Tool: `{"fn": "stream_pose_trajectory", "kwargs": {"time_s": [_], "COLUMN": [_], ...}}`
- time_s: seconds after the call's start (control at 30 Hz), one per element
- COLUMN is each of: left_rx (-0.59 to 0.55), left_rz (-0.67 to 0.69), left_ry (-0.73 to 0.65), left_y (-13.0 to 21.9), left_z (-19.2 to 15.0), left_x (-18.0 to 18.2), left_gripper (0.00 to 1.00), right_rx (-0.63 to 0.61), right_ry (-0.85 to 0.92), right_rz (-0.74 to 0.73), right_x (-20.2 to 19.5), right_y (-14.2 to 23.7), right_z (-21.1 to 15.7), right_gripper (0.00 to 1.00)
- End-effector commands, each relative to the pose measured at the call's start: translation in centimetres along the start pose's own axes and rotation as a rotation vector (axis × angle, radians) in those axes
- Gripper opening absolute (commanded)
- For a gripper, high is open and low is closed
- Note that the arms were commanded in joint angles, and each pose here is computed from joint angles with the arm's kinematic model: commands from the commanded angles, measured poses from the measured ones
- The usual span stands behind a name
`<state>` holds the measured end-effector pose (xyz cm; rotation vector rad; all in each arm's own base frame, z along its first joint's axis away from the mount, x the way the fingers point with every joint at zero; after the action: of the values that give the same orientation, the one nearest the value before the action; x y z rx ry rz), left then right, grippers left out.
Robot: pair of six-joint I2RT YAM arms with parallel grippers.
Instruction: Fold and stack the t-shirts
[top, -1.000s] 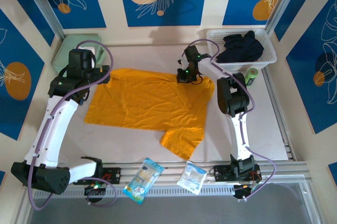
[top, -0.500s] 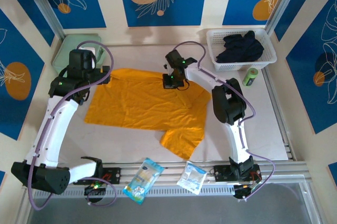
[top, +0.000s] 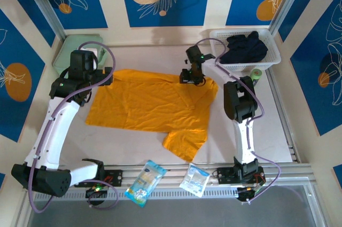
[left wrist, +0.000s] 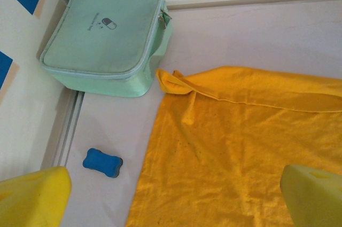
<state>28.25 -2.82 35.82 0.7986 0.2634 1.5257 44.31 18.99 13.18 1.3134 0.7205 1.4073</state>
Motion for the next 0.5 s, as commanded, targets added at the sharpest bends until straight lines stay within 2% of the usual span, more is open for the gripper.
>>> {"fn": "stream_pose_trajectory", "kwargs": {"time_s": [0.0, 0.23, 0.47], "left_rx": [-0.009, -0.005, 0.001], "left_rz": [-0.025, -0.027, -0.031], "left_ry": [0.004, 0.008, 0.009], "left_y": [0.2, 0.3, 0.3], "left_z": [0.3, 0.4, 0.3], "left_x": [-0.2, -0.2, -0.3], "left_gripper": [1.0, 1.0, 1.0], "right_rx": [0.024, 0.047, 0.092], "right_ry": [0.065, 0.08, 0.064], "right_rz": [0.087, 0.136, 0.166], "right_x": [0.2, 0.1, 0.2], "right_y": [-0.5, -2.1, -3.7], "right_z": [0.5, 2.0, 1.8], "right_gripper": [0.46, 0.47, 0.46]}}
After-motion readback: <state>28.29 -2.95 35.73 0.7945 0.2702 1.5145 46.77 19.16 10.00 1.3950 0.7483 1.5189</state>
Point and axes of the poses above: each hand's point on the last joint's axis, 136 mm out from that joint toward the fingers, its own y axis back along the fingers, its own x axis along the line the jaws close on, z = x × y, the point moved 7 cm from there along y, back along the fingers, and after that the axes turned 14 degrees about -y, right-handed, at the moved point
